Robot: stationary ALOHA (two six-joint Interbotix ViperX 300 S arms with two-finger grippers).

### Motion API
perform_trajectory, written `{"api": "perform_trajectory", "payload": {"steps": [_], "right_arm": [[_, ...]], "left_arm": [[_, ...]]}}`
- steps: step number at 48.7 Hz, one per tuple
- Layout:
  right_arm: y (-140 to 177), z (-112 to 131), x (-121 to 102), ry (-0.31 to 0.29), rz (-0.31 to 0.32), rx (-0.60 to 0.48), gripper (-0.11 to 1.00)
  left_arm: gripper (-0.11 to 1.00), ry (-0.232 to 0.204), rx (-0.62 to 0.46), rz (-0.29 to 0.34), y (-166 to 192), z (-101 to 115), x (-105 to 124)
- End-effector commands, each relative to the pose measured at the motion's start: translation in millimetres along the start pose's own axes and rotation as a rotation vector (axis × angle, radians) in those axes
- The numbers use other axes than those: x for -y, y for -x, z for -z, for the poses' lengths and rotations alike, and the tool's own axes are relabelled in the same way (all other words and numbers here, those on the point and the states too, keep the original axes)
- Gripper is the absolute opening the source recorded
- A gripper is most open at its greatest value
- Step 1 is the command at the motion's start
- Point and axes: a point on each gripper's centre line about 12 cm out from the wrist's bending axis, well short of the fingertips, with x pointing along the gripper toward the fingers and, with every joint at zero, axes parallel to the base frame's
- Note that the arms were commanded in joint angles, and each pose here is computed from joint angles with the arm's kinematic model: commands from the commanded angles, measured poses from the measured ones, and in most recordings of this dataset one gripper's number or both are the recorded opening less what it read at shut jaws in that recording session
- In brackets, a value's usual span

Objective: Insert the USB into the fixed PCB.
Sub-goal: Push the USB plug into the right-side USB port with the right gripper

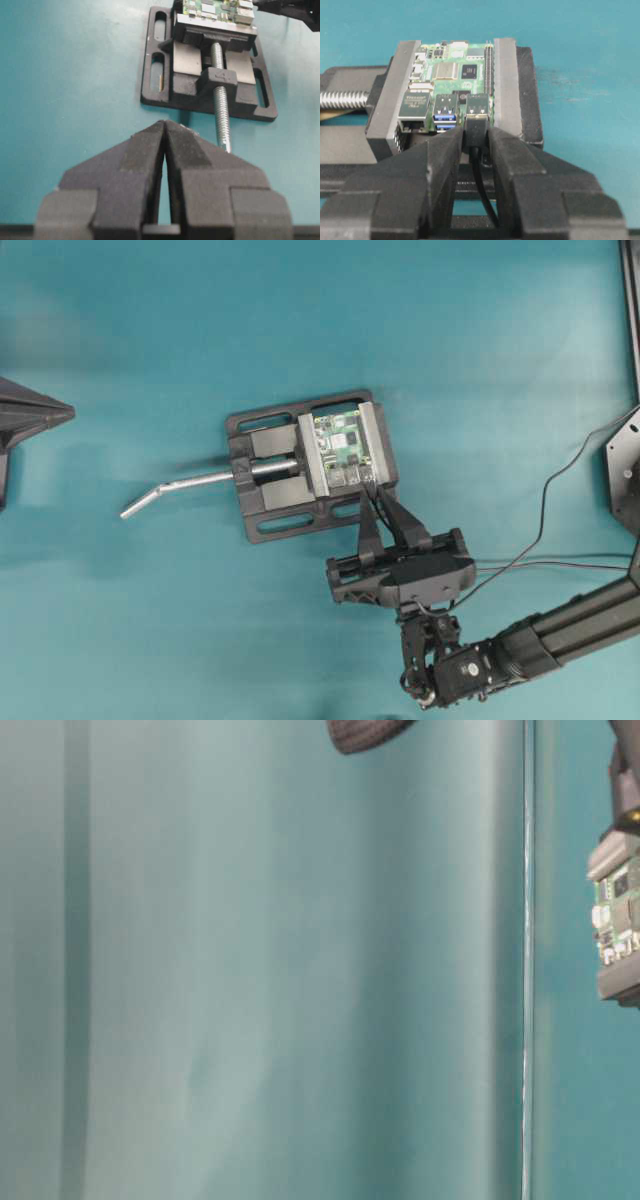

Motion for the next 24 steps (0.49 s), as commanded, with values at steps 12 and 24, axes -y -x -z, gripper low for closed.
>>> {"api": "perform_trajectory", "payload": {"steps": [12, 24], "right_arm": [[12.5, -13.5, -8.0, -0.043, -0.024, -0.019, 0.27], [11.9, -14.4, -6.1, -0.037, -0.024, -0.018, 0.43]], "left_arm": [[0.03, 0.005, 0.025, 0.001, 0.7, -11.5, 1.5], [0.03, 0.004, 0.023, 0.000, 0.5, -11.3, 1.4]]}}
